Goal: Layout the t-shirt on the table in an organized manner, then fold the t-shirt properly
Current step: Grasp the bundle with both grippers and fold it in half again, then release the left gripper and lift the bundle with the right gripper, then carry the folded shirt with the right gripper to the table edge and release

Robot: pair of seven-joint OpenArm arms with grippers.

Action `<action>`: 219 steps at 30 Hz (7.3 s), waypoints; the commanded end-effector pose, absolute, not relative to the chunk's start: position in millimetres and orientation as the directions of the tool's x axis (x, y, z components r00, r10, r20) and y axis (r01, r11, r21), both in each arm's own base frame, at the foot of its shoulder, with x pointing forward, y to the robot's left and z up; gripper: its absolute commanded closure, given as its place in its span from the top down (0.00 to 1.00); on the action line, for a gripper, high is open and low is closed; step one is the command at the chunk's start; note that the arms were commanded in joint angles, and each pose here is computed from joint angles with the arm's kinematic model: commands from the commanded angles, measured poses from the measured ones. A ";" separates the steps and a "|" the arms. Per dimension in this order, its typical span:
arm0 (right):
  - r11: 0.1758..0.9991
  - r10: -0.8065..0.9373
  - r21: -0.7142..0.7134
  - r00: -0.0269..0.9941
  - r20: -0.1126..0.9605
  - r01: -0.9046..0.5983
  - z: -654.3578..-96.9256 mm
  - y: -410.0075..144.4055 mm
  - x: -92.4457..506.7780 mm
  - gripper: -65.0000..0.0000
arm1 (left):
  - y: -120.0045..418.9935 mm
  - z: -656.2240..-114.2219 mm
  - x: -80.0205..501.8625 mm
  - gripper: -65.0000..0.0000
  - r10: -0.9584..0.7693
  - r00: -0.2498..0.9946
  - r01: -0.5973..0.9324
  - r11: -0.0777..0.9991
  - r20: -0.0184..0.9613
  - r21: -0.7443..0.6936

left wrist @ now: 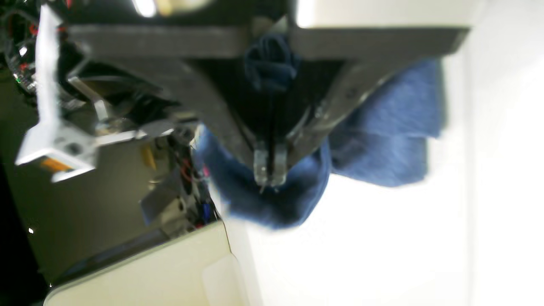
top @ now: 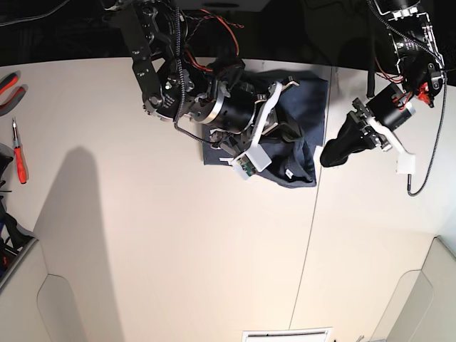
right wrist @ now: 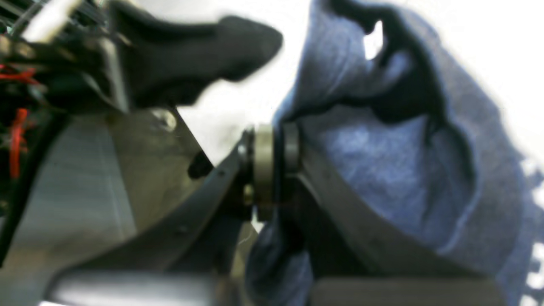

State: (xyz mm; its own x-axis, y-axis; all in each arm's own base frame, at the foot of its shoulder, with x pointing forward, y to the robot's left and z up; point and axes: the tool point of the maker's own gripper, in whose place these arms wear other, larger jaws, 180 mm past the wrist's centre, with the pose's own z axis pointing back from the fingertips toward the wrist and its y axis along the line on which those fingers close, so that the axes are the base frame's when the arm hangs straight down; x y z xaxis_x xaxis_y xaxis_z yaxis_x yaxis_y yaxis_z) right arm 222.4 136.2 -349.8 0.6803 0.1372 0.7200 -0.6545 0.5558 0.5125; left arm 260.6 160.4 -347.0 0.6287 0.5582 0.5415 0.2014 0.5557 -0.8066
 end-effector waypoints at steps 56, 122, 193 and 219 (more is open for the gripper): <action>0.683 0.035 0.455 0.647 0.761 -0.572 -311.4 49.0 281.3 0.00 | 49.4 -312.7 239.7 0.00 0.334 0.759 0.453 0.346 0.559 -0.822; 0.464 0.152 0.459 0.579 0.801 -0.757 -313.7 143.1 257.0 0.00 | 301.3 -308.5 277.8 0.00 -0.036 0.592 -0.098 0.988 0.805 0.117; 0.963 -0.004 0.146 0.527 0.850 -0.227 -346.0 -94.0 431.9 0.00 | 275.3 -297.7 287.8 0.00 0.057 0.515 -0.036 0.998 0.855 -0.045; 0.972 -0.014 -0.173 0.775 0.632 0.158 -468.3 -236.5 401.7 0.00 | 265.8 -298.9 288.1 0.00 0.076 0.508 -0.016 0.997 0.858 -0.079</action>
